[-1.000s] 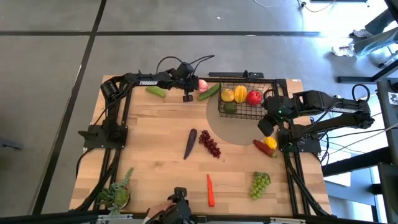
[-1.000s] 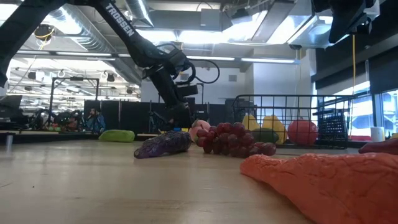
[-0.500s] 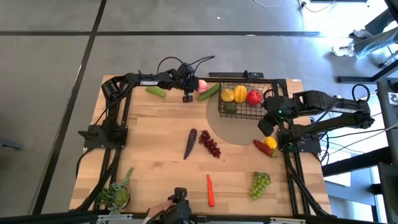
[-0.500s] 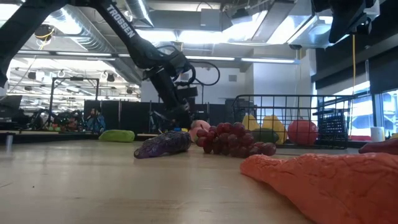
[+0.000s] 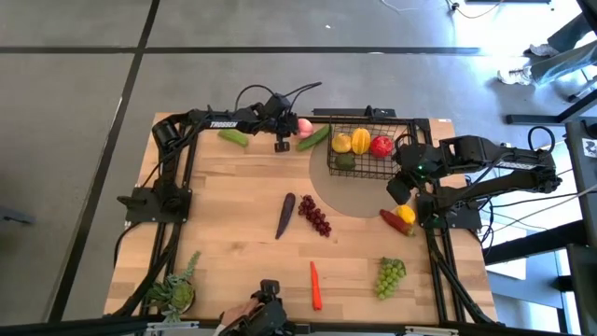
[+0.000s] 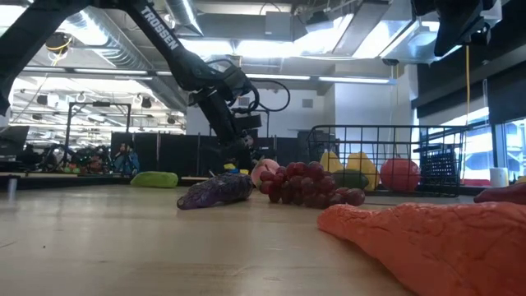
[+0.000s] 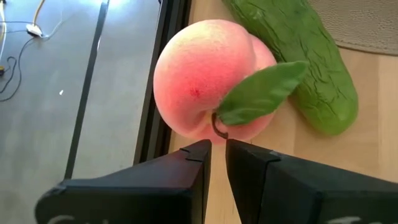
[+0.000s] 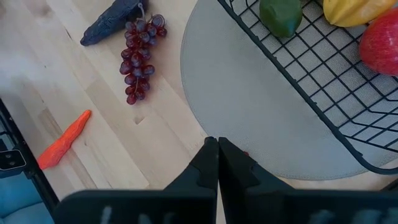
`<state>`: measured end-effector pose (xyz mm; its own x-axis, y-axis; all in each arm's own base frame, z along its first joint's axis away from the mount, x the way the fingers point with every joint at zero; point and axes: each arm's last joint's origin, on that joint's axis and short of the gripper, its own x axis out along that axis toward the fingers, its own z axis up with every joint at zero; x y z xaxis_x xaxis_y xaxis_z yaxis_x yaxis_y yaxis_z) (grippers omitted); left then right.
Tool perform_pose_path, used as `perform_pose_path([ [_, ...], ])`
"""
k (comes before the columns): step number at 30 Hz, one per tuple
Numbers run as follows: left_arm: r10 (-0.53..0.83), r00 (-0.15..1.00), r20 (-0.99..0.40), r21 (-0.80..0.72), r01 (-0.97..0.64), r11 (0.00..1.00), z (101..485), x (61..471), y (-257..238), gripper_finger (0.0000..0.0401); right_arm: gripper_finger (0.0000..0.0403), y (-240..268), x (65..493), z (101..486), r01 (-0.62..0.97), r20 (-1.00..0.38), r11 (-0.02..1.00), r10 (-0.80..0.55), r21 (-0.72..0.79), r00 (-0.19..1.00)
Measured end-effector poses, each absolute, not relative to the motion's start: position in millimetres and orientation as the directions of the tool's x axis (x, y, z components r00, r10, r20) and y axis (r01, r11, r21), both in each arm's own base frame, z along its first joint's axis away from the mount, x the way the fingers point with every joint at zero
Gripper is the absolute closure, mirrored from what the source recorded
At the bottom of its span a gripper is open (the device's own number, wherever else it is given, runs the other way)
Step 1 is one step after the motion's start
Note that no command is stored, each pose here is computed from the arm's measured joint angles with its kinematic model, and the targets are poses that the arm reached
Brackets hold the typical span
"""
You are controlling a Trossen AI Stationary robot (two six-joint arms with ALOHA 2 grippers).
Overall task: Build produce basket
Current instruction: Put the pink peach into the black wire basket
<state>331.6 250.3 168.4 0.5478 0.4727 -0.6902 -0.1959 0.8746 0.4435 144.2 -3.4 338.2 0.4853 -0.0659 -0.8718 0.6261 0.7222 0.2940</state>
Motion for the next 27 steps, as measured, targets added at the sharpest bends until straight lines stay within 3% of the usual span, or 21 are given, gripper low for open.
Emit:
perform_pose_path([
  [27,0.468,0.553,-0.689,0.445,-0.187,0.876,168.5,334.2,247.0,0.0361,0.0402,-3.4,144.2,338.2,0.626,-0.872,0.723,-0.066,0.293,0.485],
])
